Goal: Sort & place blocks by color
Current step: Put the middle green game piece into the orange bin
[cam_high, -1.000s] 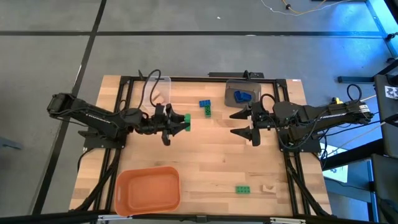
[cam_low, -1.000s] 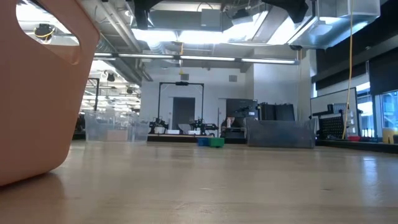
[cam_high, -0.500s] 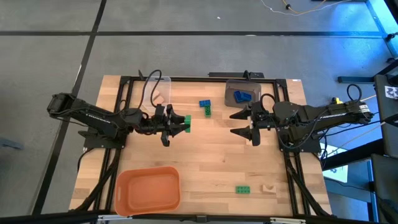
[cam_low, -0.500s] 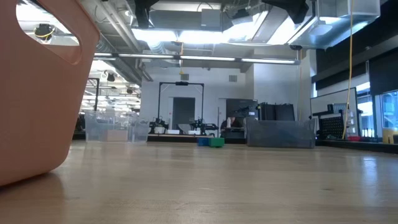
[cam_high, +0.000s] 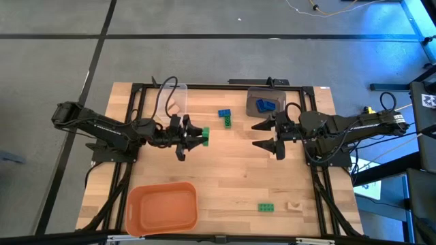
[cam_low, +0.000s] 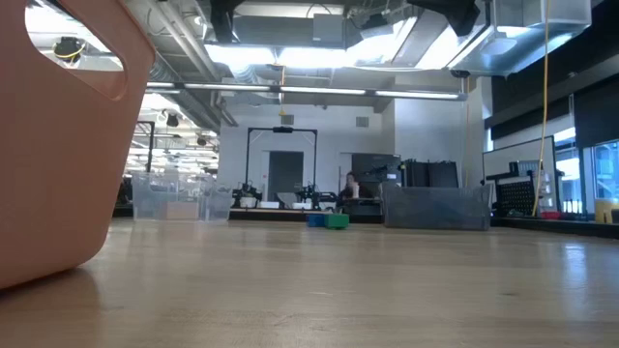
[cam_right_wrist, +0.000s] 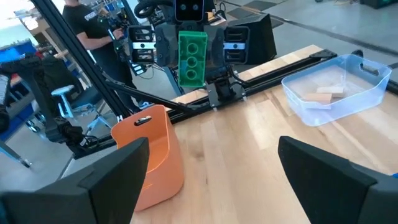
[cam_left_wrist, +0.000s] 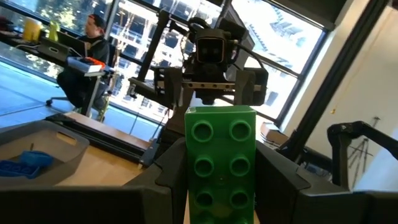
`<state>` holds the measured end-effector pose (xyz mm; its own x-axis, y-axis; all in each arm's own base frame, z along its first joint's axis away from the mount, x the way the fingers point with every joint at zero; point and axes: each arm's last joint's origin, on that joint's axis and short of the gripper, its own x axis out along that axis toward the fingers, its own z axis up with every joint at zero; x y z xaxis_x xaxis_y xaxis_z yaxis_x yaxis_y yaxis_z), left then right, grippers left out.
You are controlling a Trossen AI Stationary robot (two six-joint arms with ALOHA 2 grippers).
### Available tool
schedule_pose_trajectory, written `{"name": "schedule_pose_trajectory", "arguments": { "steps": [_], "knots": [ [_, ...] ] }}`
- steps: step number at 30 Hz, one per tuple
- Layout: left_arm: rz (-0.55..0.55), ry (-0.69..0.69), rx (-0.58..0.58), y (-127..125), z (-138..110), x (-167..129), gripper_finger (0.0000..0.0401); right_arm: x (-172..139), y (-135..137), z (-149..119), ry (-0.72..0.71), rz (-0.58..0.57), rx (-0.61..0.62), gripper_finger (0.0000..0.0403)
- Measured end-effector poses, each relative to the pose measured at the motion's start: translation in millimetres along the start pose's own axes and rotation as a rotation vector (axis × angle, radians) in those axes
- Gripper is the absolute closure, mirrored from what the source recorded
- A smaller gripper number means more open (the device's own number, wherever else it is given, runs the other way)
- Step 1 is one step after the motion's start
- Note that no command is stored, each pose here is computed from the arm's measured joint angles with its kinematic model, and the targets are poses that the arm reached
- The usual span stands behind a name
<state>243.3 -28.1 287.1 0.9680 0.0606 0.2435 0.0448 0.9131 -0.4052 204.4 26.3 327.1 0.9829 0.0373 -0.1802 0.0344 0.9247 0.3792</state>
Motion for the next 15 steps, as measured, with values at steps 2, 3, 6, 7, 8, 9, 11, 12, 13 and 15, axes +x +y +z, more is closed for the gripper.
{"name": "schedule_pose_trajectory", "arguments": {
  "steps": [2, 3, 6, 7, 8, 9, 11, 12, 13, 15],
  "knots": [
    [-0.013, 0.005, 0.0, -0.4, -0.2, 0.0, 0.0274, 0.0, 0.0, 0.0, 0.0, 0.0, -0.002, 0.0046],
    [-0.02, 0.008, 0.0, -0.6, -0.2, 0.0, 0.0274, 0.0, 0.0, 0.0, 0.0, 0.0, -0.002, 0.0046],
    [-0.028, 0.016, 0.001, -0.8, -0.8, 0.0, 0.0274, 0.0, 0.1, 0.0, 0.0, 0.0, 0.004, 0.0046],
    [-0.027, 0.022, 0.003, -0.6, -1.3, 0.0, 0.0274, 0.0, 0.0, 0.0, 0.0, 0.0, 0.009, 0.0046],
    [-0.023, 0.03, 0.007, -0.2, -2.1, 0.0, 0.0274, 0.0, 0.0, 0.0, 0.0, 0.0, 0.016, 0.0046],
    [-0.02, 0.037, 0.015, 0.3, -2.7, 0.0, 0.0274, 0.0, 0.1, 0.0, 0.0, 0.001, 0.019, 0.0046],
    [-0.03, 0.049, 0.029, 0.2, -3.6, 0.0, 0.0274, 0.0, 0.0, 0.0, 0.001, 0.0, 0.019, 0.0046],
    [-0.041, 0.052, 0.031, -0.1, -3.7, 0.0, 0.0274, 0.0, 0.1, -0.1, 0.001, 0.0, 0.019, 0.0046],
    [-0.051, 0.057, 0.031, -0.4, -3.8, 0.0, 0.0274, 0.0, 0.1, -0.1, 0.001, 0.001, 0.019, 0.0046],
    [-0.074, 0.067, 0.031, -1.0, -4.3, -0.1, 0.0274, 0.0, 0.0, -0.1, 0.001, 0.0, 0.019, 0.0046]
  ]
}}
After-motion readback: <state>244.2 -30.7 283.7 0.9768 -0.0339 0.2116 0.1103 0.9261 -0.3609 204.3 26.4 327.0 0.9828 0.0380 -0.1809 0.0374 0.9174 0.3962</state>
